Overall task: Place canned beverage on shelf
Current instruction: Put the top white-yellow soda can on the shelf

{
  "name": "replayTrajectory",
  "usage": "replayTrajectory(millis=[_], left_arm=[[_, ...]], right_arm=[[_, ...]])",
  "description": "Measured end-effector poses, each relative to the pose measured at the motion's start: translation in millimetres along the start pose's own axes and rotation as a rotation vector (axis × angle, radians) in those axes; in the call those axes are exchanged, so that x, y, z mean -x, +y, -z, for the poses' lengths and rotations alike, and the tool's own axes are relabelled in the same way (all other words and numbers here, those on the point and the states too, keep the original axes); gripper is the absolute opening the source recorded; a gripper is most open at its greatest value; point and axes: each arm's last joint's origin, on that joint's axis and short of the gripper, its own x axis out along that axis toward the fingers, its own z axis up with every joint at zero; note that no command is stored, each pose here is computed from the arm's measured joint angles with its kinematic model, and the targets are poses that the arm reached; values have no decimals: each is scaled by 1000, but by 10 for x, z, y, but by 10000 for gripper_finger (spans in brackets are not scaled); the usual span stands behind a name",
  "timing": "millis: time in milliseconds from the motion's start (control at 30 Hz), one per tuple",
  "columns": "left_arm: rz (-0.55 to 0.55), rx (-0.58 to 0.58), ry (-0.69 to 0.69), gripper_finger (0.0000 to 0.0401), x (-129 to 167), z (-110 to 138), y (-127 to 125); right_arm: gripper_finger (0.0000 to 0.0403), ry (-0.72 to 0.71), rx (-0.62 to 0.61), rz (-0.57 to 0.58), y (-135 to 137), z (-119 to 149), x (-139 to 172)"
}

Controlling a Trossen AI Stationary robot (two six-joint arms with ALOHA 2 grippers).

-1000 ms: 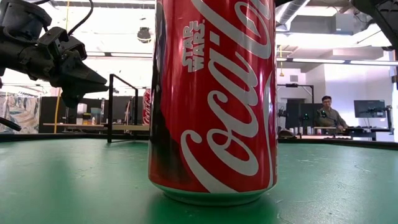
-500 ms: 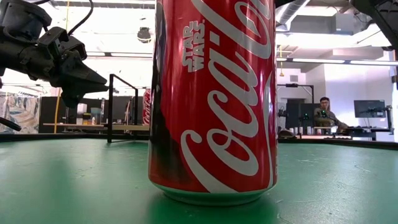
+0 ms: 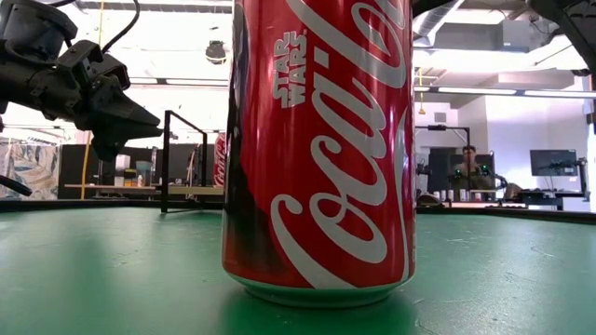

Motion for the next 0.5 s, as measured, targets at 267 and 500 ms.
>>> replayTrajectory(millis=[267,500], left_arm=[[0,0,0,88,0,0,0],[0,0,0,88,0,0,0]], right_arm=[[308,-3,10,-18,43,18,16],[386,44,24,-38,49,59,-6]])
